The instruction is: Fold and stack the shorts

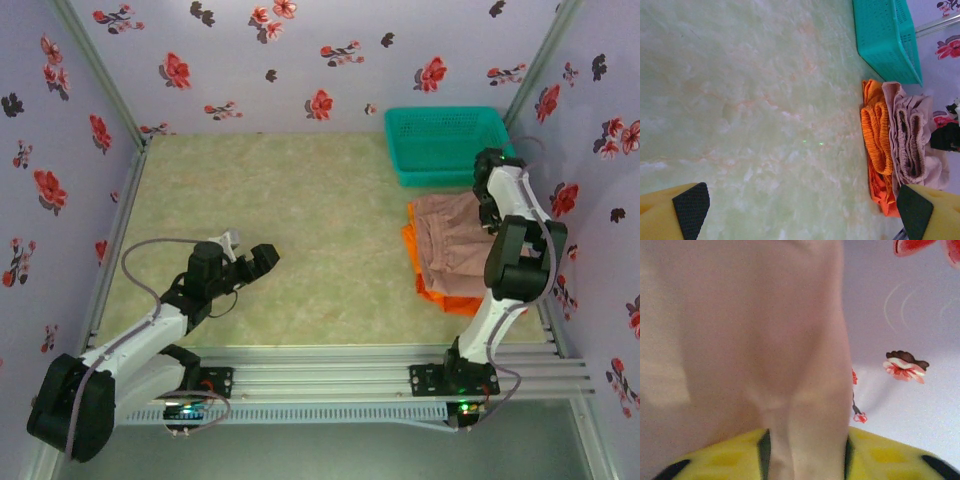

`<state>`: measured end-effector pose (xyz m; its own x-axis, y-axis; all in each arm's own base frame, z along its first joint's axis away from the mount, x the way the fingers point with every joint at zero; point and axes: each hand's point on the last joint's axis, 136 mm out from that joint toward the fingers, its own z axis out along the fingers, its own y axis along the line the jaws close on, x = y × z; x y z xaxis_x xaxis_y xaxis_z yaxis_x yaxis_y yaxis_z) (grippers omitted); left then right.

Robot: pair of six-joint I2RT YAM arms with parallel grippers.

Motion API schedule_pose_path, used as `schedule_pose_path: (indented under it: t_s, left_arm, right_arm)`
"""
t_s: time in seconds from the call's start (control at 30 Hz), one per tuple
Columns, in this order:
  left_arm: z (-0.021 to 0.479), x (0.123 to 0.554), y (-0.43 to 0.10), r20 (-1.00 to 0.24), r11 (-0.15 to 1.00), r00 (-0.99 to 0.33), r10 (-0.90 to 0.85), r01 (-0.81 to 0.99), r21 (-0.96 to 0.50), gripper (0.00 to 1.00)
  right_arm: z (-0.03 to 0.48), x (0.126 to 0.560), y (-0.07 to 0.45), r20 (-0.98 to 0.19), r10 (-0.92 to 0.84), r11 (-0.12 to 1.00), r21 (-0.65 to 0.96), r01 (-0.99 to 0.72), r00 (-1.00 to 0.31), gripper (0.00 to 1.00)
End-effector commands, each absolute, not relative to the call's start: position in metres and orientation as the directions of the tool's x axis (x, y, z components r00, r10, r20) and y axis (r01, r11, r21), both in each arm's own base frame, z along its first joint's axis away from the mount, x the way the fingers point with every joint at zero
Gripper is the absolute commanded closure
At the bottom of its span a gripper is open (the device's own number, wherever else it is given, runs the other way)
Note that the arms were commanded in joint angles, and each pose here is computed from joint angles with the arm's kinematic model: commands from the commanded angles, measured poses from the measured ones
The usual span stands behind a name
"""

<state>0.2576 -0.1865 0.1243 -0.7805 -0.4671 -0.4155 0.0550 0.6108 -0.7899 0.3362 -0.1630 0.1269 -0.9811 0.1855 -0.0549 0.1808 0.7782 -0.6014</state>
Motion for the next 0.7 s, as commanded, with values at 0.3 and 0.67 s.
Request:
schedule_pose_path:
  t_s: [0.3, 0.67]
  left_arm:
    - [0.133, 0.261, -0.182, -0.444, 0.609, -0.761, -0.474, 0.081, -0.789, 0.01]
    - [0.135, 0.259, -0.180, -0.441, 0.605, -0.757, -0.483, 0.076, -0.792, 0.01]
  right_arm:
    - [0.204, 0.360, -0.080, -0.369, 0.418, 0.907, 0.117, 0.404, -0.830, 0.01]
    - [0.237, 0.396, 0.069, -0.357, 0.474, 0.711, 0.695, 0.111, -0.805, 0.01]
